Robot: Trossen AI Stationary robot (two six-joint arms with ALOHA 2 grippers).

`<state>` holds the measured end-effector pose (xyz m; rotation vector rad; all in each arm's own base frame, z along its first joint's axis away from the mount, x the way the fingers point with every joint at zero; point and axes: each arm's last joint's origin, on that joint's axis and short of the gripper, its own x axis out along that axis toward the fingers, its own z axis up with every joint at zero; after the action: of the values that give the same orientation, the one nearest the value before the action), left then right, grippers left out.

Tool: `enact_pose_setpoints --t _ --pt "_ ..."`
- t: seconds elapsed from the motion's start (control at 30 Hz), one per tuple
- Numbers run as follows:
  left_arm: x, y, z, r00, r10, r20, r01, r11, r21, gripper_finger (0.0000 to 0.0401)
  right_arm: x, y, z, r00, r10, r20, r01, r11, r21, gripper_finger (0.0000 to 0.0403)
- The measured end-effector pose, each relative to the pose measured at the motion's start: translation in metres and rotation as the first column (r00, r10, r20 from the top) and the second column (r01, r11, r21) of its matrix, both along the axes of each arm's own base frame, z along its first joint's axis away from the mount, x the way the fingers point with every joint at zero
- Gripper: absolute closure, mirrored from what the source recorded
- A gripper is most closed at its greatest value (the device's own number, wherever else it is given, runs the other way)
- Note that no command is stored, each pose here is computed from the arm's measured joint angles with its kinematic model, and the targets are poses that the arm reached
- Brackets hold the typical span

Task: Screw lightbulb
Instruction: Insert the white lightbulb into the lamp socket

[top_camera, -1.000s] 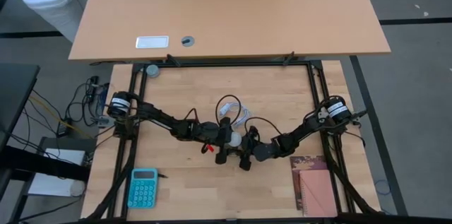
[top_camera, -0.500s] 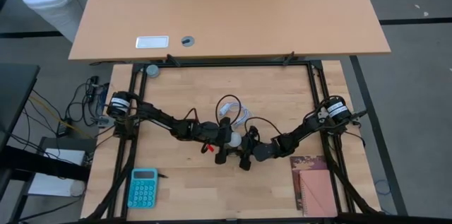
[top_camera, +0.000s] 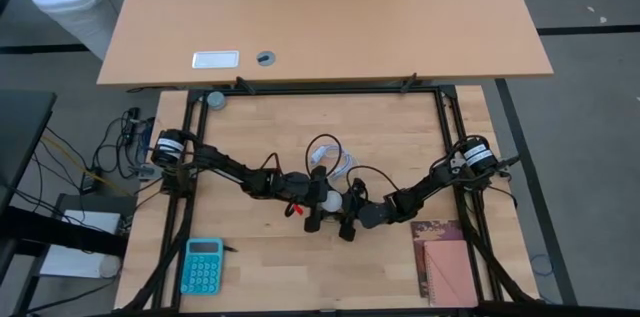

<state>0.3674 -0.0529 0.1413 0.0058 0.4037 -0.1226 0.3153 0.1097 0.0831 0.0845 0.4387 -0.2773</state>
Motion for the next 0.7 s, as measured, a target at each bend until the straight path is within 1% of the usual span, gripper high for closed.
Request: enact_pose_setpoints --t 0.37,0.47,0.63,0.7 --pt "0.000 -0.001 0.000 1.000 -0.002 -0.003 0.002 1.000 0.001 0.0132 0.000 0.000 0.000 1.000 0.000 -0.001 0.000 1.000 0.001 0.0206" --pt "-0.004 0.000 0.004 0.999 -0.010 -0.034 0.011 1.000 0.023 0.0132 0.000 0.000 0.000 1.000 0.006 -0.001 -0.006 1.000 0.004 0.0206" --pt "-0.011 0.002 0.010 0.995 -0.005 -0.095 0.008 0.999 0.036 0.0132 0.000 0.001 0.000 1.000 0.007 0.000 -0.007 1.000 0.005 0.0206" --pt "-0.014 0.003 0.014 0.995 0.006 -0.098 0.000 0.998 0.060 0.0132 0.000 0.001 0.000 1.000 0.007 0.001 -0.007 1.000 0.005 0.0206"
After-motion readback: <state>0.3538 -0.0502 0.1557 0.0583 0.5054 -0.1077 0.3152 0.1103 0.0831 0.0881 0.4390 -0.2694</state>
